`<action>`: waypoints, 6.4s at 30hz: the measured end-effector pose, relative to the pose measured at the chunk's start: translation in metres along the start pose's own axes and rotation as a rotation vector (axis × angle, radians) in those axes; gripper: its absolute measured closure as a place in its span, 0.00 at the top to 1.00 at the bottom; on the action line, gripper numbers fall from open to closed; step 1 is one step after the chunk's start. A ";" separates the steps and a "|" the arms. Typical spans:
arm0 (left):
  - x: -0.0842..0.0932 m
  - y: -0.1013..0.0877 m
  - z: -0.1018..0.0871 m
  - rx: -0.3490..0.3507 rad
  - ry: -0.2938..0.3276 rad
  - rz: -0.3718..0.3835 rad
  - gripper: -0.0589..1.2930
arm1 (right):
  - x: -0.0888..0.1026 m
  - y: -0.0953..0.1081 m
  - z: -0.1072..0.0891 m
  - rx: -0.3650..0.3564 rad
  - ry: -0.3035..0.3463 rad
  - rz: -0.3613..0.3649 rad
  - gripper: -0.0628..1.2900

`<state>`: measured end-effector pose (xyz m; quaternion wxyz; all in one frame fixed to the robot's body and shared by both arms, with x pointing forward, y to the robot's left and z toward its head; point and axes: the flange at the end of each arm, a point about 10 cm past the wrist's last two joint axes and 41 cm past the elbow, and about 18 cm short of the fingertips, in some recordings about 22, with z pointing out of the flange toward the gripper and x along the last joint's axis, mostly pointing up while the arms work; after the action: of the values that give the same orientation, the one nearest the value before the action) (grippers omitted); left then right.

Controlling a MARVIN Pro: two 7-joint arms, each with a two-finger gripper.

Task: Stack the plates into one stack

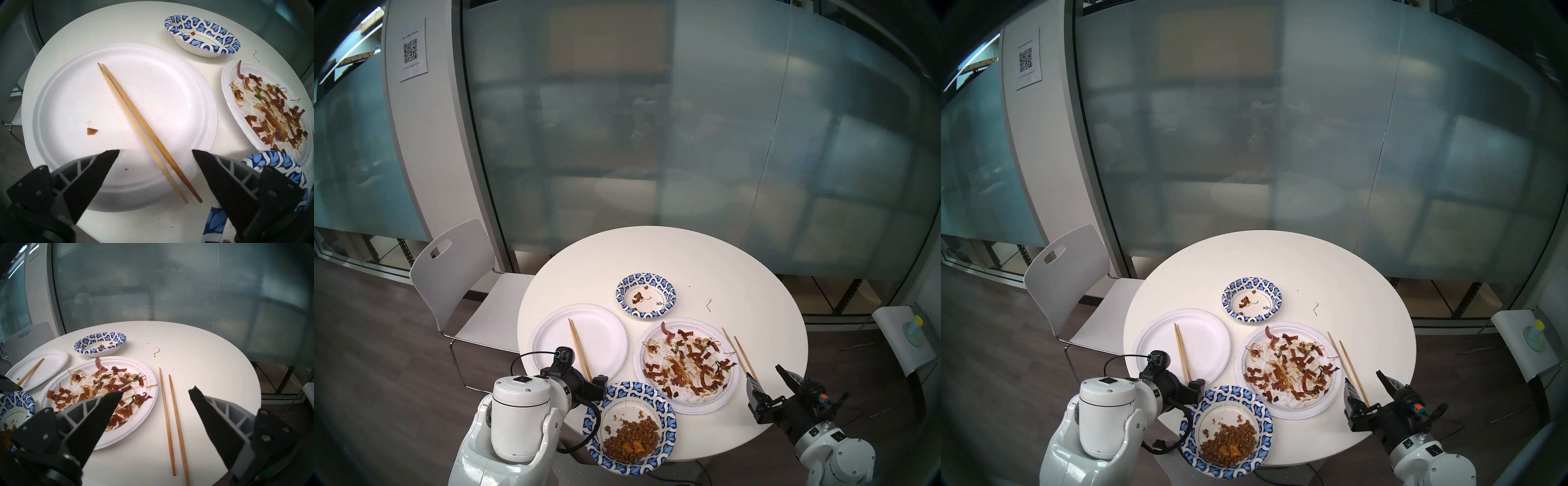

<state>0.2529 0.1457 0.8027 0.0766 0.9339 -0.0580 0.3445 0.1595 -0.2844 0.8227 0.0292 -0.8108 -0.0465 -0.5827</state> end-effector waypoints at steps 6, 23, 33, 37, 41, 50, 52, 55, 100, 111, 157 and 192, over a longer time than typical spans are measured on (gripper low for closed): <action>0.002 0.002 0.004 0.009 0.000 -0.001 0.95 | -0.001 -0.001 -0.001 -0.002 0.006 0.005 0.87; 0.009 0.006 0.007 0.022 0.008 -0.023 0.95 | -0.006 -0.002 -0.006 -0.007 0.005 0.022 0.87; 0.011 0.005 0.015 0.040 0.002 -0.036 0.95 | -0.007 0.000 -0.004 -0.010 0.010 0.029 0.87; 0.013 0.004 0.016 0.043 0.003 -0.044 0.95 | -0.007 0.000 -0.003 -0.010 0.012 0.032 0.87; 0.014 0.002 0.017 0.043 0.003 -0.051 0.95 | -0.007 0.000 -0.002 -0.009 0.016 0.036 0.88; 0.013 -0.001 0.015 0.041 -0.002 -0.059 0.95 | -0.005 0.001 0.000 -0.010 0.026 0.040 0.89; 0.013 -0.002 0.014 0.041 -0.003 -0.060 0.95 | -0.004 0.001 0.000 -0.011 0.027 0.040 0.89; 0.012 -0.003 0.013 0.042 -0.006 -0.060 0.95 | -0.004 0.002 0.000 -0.013 0.029 0.040 0.89; 0.019 -0.005 0.007 0.036 -0.048 -0.081 0.12 | -0.001 0.005 0.007 -0.008 0.048 0.046 0.91; 0.045 -0.040 -0.007 0.077 0.017 -0.147 0.11 | 0.007 -0.013 0.025 0.068 0.065 0.044 0.91; 0.045 -0.170 -0.056 0.072 0.095 -0.298 0.11 | 0.040 -0.170 0.159 0.544 0.021 -0.029 0.83; 0.045 -0.188 -0.055 0.047 0.132 -0.313 0.11 | 0.061 -0.174 0.235 0.673 -0.216 -0.024 0.67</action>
<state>0.2820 0.3381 0.8541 0.1110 0.9083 0.1015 0.3904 0.3812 -0.0847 0.8048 0.2828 -0.8120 -0.2483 -0.4461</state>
